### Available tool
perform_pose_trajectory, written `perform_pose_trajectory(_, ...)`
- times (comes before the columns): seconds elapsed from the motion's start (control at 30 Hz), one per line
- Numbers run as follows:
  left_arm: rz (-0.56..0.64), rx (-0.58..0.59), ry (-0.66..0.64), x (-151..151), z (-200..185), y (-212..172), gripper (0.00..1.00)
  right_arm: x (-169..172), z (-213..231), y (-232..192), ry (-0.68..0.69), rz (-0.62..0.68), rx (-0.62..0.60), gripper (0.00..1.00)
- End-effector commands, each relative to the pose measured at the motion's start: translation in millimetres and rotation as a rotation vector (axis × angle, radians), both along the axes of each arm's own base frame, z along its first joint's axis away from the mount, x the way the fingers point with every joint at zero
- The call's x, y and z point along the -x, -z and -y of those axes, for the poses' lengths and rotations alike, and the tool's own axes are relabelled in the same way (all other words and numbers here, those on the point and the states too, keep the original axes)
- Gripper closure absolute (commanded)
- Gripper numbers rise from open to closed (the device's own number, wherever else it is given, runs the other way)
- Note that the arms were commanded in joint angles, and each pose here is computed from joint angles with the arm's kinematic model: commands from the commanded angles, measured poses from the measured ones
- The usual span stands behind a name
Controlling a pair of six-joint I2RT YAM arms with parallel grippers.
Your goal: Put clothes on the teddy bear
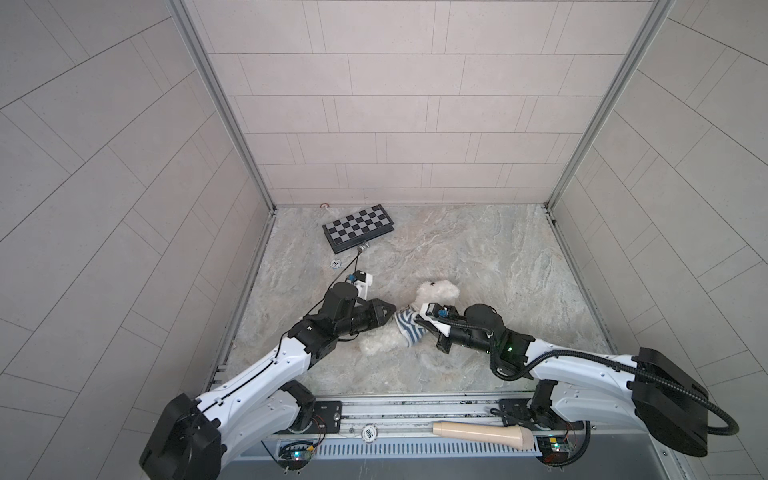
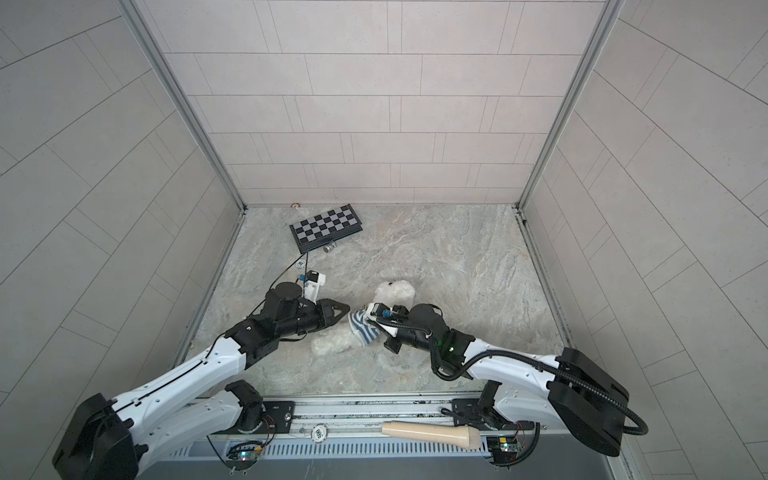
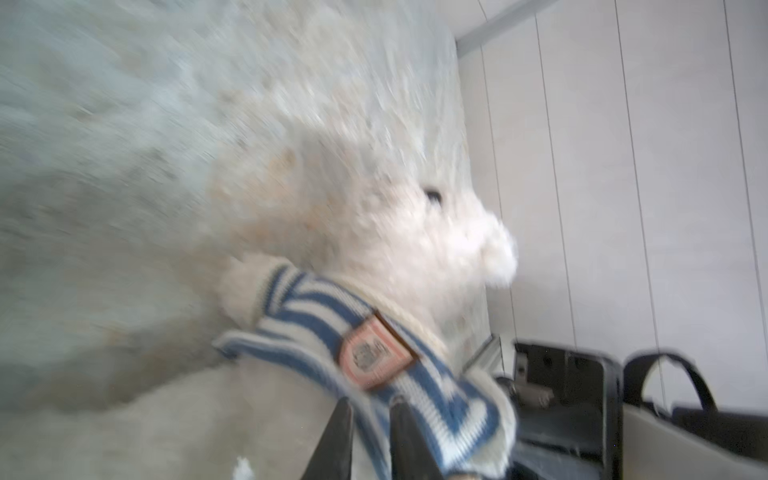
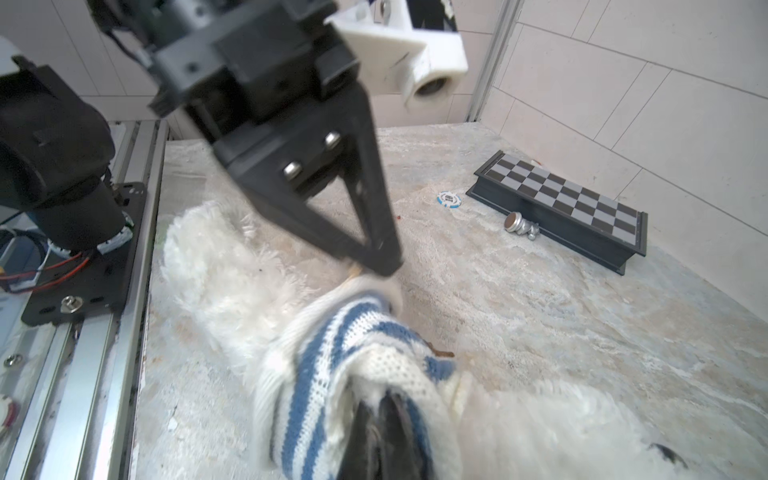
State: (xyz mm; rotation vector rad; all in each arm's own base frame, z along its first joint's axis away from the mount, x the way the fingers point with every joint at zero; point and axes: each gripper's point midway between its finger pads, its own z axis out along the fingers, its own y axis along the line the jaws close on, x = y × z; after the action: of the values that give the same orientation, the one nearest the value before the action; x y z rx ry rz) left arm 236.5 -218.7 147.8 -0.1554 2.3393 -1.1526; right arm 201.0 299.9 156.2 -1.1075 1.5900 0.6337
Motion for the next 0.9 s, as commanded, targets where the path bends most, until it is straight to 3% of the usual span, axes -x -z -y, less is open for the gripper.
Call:
perform_pose_trajectory(0.0,0.026,-0.019,-0.046,-9,-7,6,0.70,5,-3,-5,-0.045,0.037,0.006,1.00)
perform_pose_trajectory(0.1,0.042,0.016,-0.013,-9,3,-1,0.64,0,-4,-3,-0.028,0.026,0.015,1.00)
perform_pose_trajectory(0.23,0.033,0.037,0.055,8,18,-7,0.45,-7,-2,-5,0.014,0.023,0.015,1.00)
perform_pose_trajectory(0.33,0.002,0.004,0.052,26,13,0,0.43,-10,0,-7,0.040,0.028,0.009,1.00)
perform_pose_trajectory(0.47,-0.025,0.019,0.034,38,9,6,0.47,-11,0,-8,0.044,0.033,-0.003,1.00)
perform_pose_trajectory(0.73,-0.023,0.055,0.046,33,29,3,0.52,-7,-4,-12,0.024,0.032,-0.021,1.00)
perform_pose_trajectory(0.87,-0.008,0.072,0.042,28,34,-1,0.72,-5,-5,-11,0.017,0.029,-0.017,1.00)
